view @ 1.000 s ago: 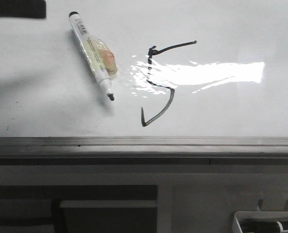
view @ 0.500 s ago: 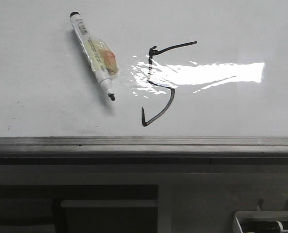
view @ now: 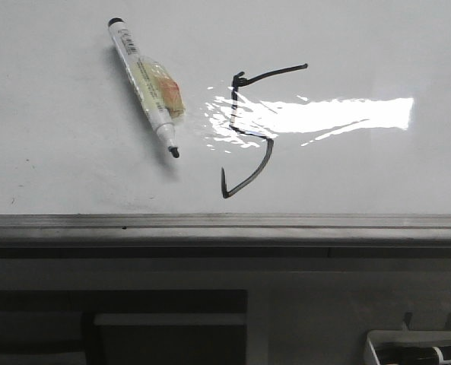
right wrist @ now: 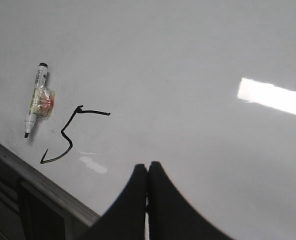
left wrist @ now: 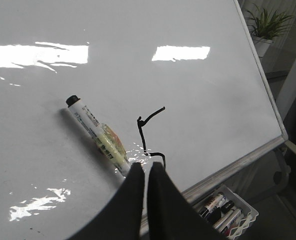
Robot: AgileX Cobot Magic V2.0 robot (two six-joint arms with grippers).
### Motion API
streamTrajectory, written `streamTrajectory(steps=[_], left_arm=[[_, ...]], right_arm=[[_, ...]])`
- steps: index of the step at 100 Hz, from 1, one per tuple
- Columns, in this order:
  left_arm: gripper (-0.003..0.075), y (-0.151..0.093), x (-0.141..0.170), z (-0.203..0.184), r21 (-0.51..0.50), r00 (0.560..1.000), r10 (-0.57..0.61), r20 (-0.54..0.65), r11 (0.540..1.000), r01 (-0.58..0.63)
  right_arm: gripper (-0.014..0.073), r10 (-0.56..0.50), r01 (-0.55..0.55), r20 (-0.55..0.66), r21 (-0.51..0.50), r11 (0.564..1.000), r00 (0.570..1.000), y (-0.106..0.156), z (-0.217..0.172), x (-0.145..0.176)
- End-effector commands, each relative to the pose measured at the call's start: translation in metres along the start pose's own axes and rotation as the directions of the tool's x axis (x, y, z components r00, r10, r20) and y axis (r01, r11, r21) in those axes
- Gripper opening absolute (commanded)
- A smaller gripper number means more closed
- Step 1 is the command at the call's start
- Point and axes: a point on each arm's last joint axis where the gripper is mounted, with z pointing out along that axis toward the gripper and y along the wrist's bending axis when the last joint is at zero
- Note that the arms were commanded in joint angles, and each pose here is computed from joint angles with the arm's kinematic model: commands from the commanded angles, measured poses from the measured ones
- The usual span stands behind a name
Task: Write number 5 on whiteboard
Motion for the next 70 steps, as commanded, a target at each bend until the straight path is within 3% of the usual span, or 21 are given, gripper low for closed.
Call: streamTrajectory(steps=[1,7,12,17,29,45,59,70], left_arm=[[-0.0020,0.000,-0.010,0.000,-0.018,0.998,0.000,0.064,1.000,0.001],[-0.0020,0.002,-0.012,-0.001,-0.040,0.995,0.031,0.093,0.999,-0.028],[-0.0020,0.005,-0.011,-0.001,-0.072,0.986,0.127,0.108,0.990,-0.120],[-0.0020,0.009,-0.009,-0.001,-0.108,0.961,0.248,0.122,0.966,-0.235],[-0.0020,0.022,0.003,-0.003,-0.224,0.913,0.369,0.177,0.918,-0.328],[-0.0020,0.037,0.029,-0.005,-0.296,0.917,0.382,0.115,0.894,-0.335],[-0.0020,0.049,0.052,-0.010,-0.345,0.965,0.249,0.086,0.916,-0.206],[-0.0020,0.050,0.063,-0.018,-0.354,0.963,0.253,0.095,0.912,-0.205]], right_arm=[[-0.0050,-0.031,0.030,0.069,0.014,0.999,0.997,-0.002,-0.001,-0.012],[-0.0050,-0.031,0.030,0.069,0.014,0.999,0.997,-0.002,-0.001,-0.012],[-0.0050,-0.031,0.030,0.069,0.014,0.999,0.997,-0.002,-0.001,-0.012],[-0.0050,-0.031,0.030,0.069,0.014,0.999,0.997,-0.002,-0.001,-0.012],[-0.0050,-0.031,0.030,0.069,0.014,0.999,0.997,-0.002,-0.001,-0.012],[-0.0050,-0.031,0.030,0.069,0.014,0.999,0.997,-0.002,-0.001,-0.012],[-0.0050,-0.031,0.030,0.069,0.014,0.999,0.997,-0.002,-0.001,-0.012],[-0.0050,-0.031,0.030,0.069,0.014,0.999,0.997,-0.002,-0.001,-0.012]])
